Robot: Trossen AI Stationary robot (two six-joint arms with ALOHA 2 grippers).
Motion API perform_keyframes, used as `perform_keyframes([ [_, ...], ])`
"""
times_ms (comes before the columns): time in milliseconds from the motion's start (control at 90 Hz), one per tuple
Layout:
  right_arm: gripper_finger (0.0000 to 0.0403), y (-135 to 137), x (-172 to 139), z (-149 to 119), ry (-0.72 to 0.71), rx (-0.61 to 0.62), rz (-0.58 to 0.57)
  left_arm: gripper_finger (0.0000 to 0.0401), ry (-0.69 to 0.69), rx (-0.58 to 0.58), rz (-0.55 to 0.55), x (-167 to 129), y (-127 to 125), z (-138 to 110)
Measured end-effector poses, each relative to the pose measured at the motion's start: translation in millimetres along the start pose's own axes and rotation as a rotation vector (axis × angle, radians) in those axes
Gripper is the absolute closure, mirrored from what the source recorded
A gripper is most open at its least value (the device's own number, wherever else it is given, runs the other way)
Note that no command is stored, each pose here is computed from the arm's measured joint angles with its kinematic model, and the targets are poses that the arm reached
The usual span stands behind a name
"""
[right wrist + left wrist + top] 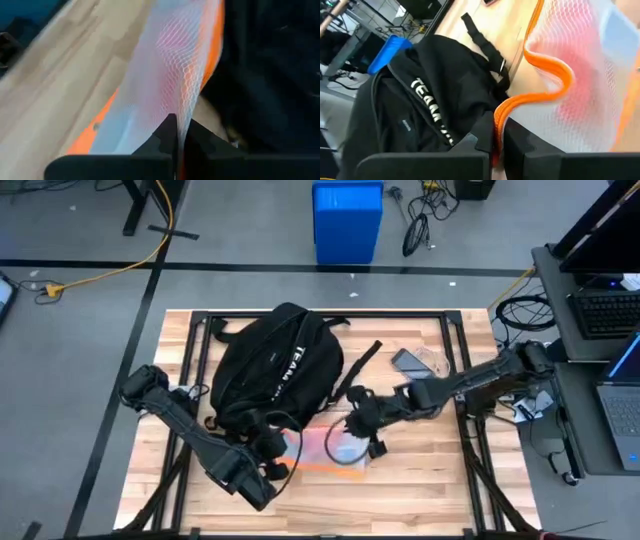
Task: Unpack backpack
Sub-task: Open the orange zip bag
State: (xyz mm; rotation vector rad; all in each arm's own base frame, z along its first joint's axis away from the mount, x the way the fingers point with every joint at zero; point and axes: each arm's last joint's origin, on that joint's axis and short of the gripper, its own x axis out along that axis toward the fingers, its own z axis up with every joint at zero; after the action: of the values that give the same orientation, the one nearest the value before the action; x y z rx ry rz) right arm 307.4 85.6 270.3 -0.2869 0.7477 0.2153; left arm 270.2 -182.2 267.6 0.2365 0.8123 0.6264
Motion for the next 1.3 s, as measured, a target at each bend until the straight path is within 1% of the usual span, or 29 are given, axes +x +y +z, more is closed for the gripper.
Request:
perform_keyframes([
  [89,0.0403,13.2,-6.6,6.7,0.010,-0.020,-0.112,0.0366,-0.015,0.018,-0.018,0.0,-1.1,5.4],
  [156,0.0403,20.7,-11.8,10.7,0.019,-0.039,-0.154,0.0352,-0.035,0.018,-0.039,-0.1,-2.6,11.8],
  [311,0.0403,35.4,-21.4,17.3,0.019,-0.029,-0.175,0.0318,-0.061,0.024,-0.062,-3.3,-1.5,23.7],
  [467,0.0403,46.1,-24.3,15.0,0.037,-0.038,-0.177,0.0280,-0.080,0.016,-0.079,-10.0,0.5,32.4],
  [511,0.0403,46.8,-24.7,14.9,0.038,-0.040,-0.184,0.0270,-0.086,0.019,-0.085,-11.9,1.1,35.1],
  [567,0.0403,46.8,-25.2,14.9,0.037,-0.036,-0.222,0.0258,-0.097,0.028,-0.082,-13.6,2.1,37.7],
  [633,0.0403,45.6,-25.9,14.3,0.047,-0.033,-0.258,0.0243,-0.117,0.028,-0.060,-15.8,4.6,40.6],
  [767,0.0403,43.6,-31.0,17.2,0.064,-0.012,-0.280,0.0216,-0.153,0.010,-0.037,-23.8,16.1,46.1],
  [800,0.0403,43.4,-31.3,17.1,0.068,-0.008,-0.281,0.0210,-0.159,0.024,-0.035,-25.4,18.7,46.9],
  [889,0.0403,44.8,-32.5,17.5,0.072,-0.013,-0.277,0.0202,-0.162,0.062,-0.036,-27.4,21.9,47.7],
  [1089,0.0403,44.5,-33.0,17.9,0.073,-0.014,-0.277,0.0200,-0.172,0.087,-0.024,-27.8,22.4,47.9],
  [1300,0.0403,44.5,-33.0,18.0,0.072,-0.011,-0.276,0.0200,-0.239,0.028,0.046,-24.1,24.8,55.4],
])
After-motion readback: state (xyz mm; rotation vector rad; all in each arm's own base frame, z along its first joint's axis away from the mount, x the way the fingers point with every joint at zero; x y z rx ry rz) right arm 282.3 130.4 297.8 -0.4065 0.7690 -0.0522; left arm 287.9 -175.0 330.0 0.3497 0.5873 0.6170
